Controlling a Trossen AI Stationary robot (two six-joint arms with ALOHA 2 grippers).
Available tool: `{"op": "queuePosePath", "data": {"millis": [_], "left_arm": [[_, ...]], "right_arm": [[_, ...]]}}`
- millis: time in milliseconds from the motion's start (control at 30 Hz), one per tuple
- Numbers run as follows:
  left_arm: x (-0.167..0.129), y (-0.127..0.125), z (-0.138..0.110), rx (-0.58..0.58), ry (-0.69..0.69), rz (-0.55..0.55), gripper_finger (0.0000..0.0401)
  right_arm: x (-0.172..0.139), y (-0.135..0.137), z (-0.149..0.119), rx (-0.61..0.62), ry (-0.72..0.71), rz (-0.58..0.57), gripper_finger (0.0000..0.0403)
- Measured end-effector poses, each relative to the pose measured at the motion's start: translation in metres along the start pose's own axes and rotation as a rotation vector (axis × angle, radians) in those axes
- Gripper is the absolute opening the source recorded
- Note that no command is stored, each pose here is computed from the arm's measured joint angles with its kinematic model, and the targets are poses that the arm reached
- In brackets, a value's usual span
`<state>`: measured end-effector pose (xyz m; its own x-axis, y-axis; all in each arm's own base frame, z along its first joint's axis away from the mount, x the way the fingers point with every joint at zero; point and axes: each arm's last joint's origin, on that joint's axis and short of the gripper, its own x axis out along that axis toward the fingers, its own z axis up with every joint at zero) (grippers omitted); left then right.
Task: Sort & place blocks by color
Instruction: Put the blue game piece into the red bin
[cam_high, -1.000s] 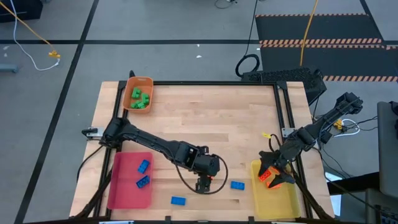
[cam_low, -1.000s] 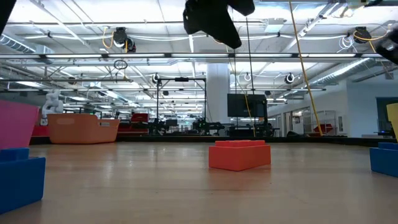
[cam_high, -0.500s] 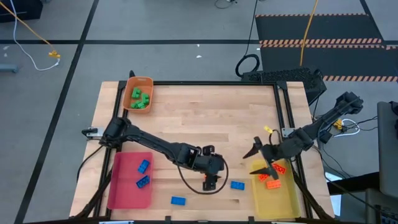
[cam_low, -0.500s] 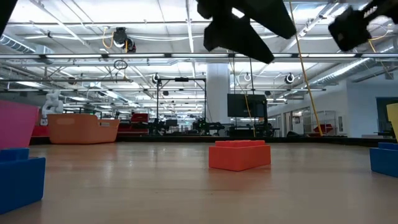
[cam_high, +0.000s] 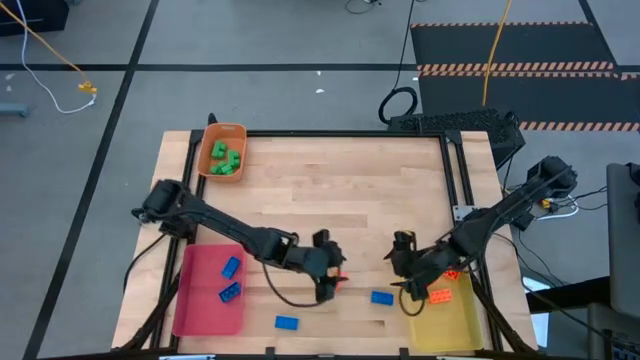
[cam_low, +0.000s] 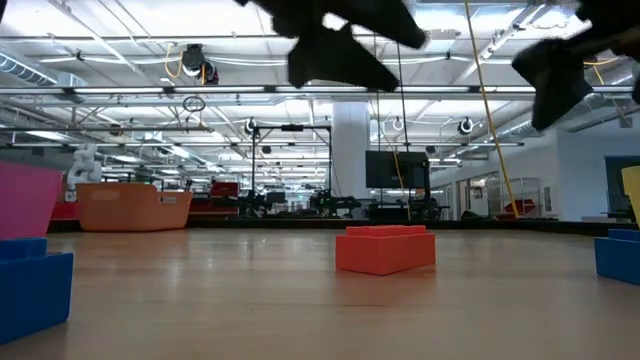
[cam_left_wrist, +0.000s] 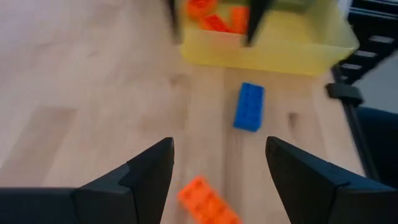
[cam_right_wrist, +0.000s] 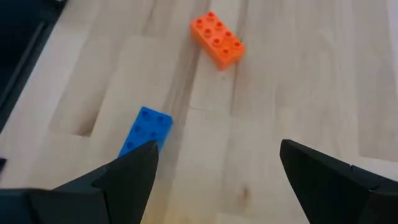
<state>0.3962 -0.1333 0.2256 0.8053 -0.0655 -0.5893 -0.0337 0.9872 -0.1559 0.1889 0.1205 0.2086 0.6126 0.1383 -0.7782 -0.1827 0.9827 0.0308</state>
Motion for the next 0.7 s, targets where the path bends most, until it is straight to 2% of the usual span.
{"op": "queuePosePath", "data": {"millis": [133,333,600,700], "left_arm": [[-0.018,0.002,-0.008,-0.030,-0.067,0.027,0.0255],[-0.030,0.003,-0.028,-0.067,-0.070,0.076,0.0255],[-0.033,0.006,-0.039,-0.054,-0.046,0.104,0.0255],[-0.032,0.007,-0.039,-0.054,-0.046,0.107,0.0255]], "right_arm": [[0.001,0.002,0.025,-0.004,0.101,-0.048,0.0329],[0.021,0.000,0.052,0.062,0.276,-0.033,0.0329],[0.060,0.000,0.045,0.154,0.482,0.046,0.0329],[0.067,0.004,0.043,0.189,0.502,0.070,0.0329]]}}
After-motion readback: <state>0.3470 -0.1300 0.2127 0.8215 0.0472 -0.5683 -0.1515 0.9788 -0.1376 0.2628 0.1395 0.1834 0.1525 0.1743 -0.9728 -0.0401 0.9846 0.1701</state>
